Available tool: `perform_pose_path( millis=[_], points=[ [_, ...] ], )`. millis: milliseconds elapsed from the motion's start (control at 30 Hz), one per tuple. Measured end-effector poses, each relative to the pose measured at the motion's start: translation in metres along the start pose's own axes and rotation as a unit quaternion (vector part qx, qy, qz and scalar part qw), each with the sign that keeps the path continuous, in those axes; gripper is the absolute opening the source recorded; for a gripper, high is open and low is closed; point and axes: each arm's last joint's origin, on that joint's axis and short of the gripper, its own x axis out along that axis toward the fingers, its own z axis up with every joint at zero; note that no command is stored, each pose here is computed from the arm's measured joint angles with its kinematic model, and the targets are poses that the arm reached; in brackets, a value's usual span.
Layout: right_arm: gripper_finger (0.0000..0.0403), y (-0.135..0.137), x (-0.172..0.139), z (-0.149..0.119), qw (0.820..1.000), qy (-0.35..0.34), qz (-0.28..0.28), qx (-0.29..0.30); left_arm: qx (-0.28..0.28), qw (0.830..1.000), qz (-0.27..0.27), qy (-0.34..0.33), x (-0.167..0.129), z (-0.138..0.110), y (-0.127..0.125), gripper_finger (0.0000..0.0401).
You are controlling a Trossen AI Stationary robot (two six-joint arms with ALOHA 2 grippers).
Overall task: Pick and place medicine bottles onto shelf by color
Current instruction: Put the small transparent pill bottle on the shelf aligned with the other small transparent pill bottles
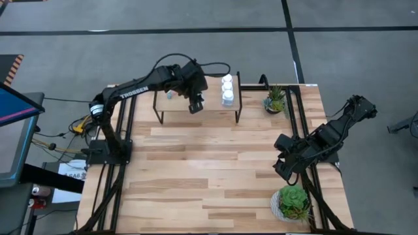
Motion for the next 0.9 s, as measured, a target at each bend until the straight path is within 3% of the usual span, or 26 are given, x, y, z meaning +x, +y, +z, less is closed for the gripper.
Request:
perform_pose_path(
  millis=[500,900],
  points=[
    [0.027,0.0,0.0,0.0,1.0,-0.001,0.002,-0.001,-0.021,1.0,0.012,0.006,0.006,-0.004,0.018,0.0123],
    [0.027,0.0,0.0,0.0,1.0,-0.001,0.002,0.0,0.013,1.0,0.013,0.005,0.007,-0.005,0.023,0.0123]
  ],
)
